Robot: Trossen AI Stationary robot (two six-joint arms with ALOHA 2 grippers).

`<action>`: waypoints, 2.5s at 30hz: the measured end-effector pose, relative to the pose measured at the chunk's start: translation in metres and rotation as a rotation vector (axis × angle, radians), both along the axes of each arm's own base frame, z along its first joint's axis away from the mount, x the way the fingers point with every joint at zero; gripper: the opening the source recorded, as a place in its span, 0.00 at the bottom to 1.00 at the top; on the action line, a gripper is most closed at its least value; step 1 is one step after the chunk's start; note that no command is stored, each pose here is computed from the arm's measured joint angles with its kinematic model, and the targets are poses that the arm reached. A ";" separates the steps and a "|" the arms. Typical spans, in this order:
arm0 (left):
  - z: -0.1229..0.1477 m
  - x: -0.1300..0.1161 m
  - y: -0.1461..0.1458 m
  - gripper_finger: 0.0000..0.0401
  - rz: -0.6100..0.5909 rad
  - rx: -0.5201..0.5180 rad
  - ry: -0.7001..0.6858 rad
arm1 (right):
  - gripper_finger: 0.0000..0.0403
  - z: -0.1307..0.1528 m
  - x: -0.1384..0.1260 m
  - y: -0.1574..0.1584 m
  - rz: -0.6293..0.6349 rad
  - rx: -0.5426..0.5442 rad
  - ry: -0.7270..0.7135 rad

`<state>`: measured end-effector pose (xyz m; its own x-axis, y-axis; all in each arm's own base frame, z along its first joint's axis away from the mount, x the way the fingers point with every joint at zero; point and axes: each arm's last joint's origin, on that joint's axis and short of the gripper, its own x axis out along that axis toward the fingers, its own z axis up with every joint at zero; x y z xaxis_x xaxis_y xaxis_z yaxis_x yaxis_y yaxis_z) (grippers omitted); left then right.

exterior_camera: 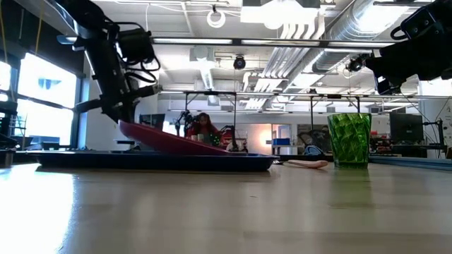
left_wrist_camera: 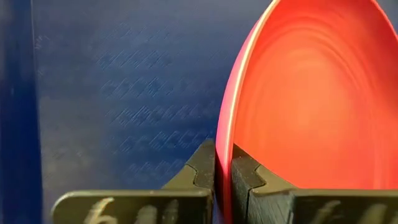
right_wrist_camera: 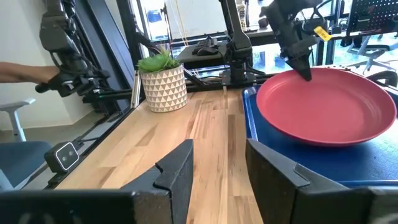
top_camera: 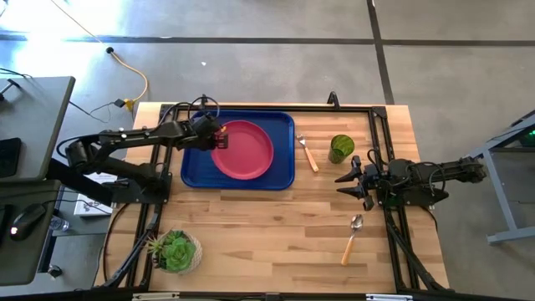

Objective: Pick and place plate/cup/fork/spoon on tray
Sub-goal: Put the pink plate on the blue serving tray, then put the green glass to the right side of the pink plate on the blue serving tray

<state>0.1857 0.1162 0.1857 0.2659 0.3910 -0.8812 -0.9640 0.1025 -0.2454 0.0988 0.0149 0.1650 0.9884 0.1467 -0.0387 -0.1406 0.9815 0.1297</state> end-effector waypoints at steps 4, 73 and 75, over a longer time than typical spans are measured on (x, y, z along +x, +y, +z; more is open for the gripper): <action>-0.003 -0.003 0.002 0.00 -0.011 -0.002 0.015 | 0.34 0.000 0.000 0.000 0.000 0.000 0.000; 0.111 0.038 0.010 0.17 -0.344 0.166 -0.211 | 0.34 0.017 -0.001 -0.006 -0.180 0.431 -0.157; 0.121 0.044 0.003 0.17 -0.389 0.190 -0.232 | 0.34 0.023 -0.002 -0.007 -0.208 0.450 -0.221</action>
